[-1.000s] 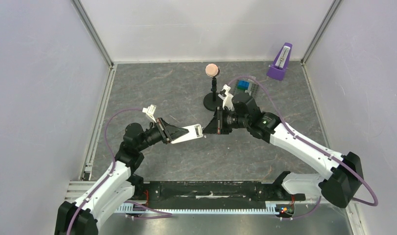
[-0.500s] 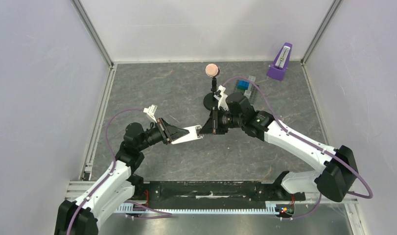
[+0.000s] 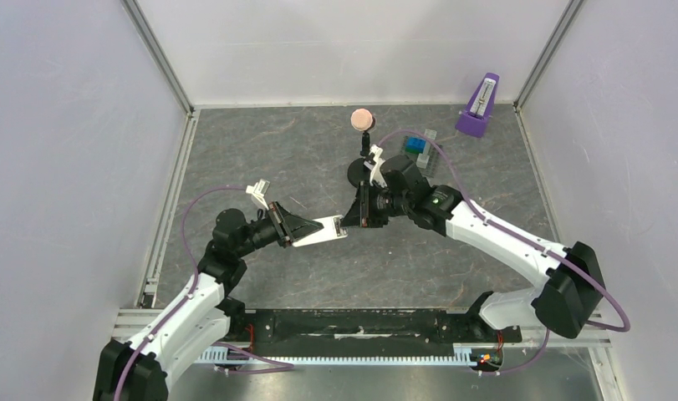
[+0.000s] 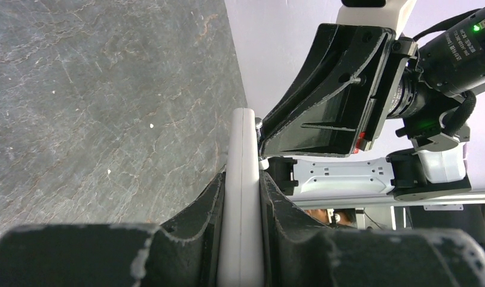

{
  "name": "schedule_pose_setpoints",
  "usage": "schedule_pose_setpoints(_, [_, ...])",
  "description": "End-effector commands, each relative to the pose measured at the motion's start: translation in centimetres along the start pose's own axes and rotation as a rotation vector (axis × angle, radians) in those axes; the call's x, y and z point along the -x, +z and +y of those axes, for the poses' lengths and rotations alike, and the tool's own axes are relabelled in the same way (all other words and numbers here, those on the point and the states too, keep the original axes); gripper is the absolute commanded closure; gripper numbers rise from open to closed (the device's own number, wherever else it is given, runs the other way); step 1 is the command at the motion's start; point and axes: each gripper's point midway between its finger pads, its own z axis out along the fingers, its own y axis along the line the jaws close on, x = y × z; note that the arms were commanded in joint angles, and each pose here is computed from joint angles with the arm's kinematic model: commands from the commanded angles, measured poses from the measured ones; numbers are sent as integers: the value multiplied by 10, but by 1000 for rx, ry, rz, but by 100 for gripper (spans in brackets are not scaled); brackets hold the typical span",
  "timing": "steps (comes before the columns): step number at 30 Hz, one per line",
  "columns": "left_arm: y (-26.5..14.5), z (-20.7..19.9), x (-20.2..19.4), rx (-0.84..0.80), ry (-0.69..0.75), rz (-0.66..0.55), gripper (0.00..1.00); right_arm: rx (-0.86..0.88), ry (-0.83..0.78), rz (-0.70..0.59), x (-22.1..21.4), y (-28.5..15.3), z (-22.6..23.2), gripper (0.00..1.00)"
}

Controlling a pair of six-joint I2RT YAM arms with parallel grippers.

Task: Load the batteries into the remote control
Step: Load the battery into the remote control.

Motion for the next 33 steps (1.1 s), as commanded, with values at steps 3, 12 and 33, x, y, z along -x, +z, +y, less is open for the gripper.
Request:
schedule_pose_setpoints(3, [1, -16, 7, -37, -13, -12, 98, -42, -23, 8, 7, 3, 0, 82])
schedule_pose_setpoints(12, [3, -13, 10, -23, -31, -25, 98, -54, -42, 19, 6, 3, -1, 79])
schedule_pose_setpoints(33, [3, -6, 8, 22, 9, -3, 98, -162, -189, 9, 6, 16, -4, 71])
